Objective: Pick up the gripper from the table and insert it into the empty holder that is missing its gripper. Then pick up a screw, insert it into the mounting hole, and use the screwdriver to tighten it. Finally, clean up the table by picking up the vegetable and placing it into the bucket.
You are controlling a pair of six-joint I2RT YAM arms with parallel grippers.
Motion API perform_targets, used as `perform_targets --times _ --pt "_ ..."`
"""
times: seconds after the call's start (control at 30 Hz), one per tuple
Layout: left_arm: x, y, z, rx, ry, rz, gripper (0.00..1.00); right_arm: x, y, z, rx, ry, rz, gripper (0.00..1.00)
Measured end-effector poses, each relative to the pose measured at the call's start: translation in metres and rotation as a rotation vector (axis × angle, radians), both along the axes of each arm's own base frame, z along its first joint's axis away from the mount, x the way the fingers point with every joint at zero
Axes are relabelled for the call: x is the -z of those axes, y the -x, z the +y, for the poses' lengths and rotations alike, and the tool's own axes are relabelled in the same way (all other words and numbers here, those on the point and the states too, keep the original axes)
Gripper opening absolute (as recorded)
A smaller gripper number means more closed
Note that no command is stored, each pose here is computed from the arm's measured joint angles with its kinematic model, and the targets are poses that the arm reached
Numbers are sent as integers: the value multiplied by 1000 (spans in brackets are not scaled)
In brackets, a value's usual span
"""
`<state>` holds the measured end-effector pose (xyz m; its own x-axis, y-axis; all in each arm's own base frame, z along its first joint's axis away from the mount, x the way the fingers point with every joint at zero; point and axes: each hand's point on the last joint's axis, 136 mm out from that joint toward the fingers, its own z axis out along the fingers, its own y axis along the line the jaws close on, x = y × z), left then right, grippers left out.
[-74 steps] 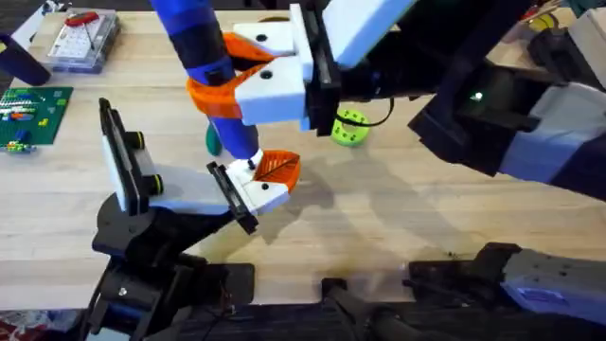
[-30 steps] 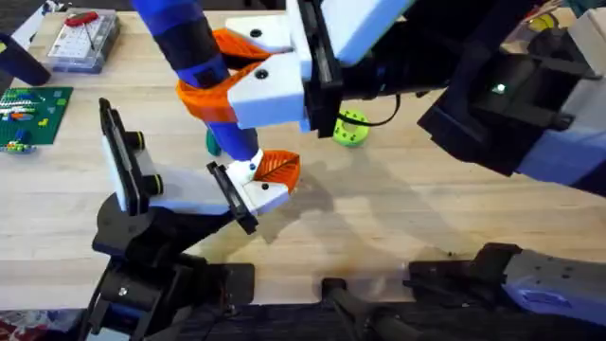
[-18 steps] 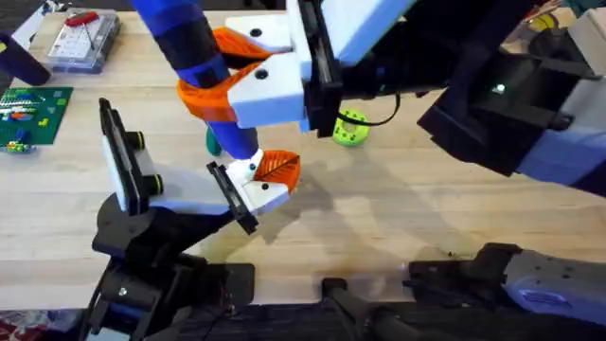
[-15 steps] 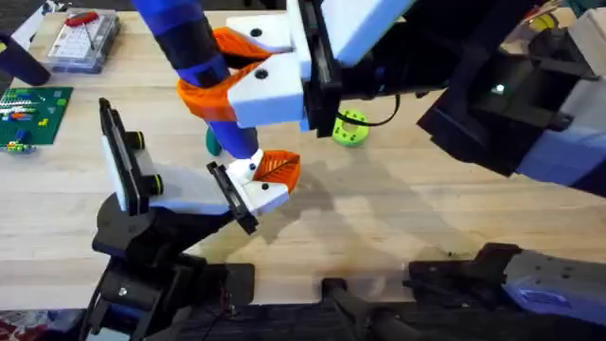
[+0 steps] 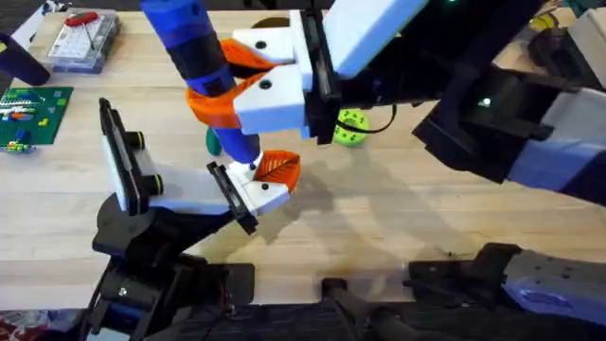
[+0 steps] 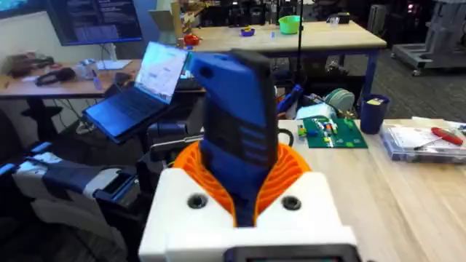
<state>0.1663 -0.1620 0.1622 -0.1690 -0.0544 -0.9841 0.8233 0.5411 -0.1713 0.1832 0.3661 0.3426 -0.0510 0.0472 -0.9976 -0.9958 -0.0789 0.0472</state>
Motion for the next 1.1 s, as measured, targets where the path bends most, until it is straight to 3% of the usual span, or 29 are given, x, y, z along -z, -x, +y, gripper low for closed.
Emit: perform_targets --times 1.1 --pt "0 1 0 5 0 1 17 10 -4 3 12 32 75 85"
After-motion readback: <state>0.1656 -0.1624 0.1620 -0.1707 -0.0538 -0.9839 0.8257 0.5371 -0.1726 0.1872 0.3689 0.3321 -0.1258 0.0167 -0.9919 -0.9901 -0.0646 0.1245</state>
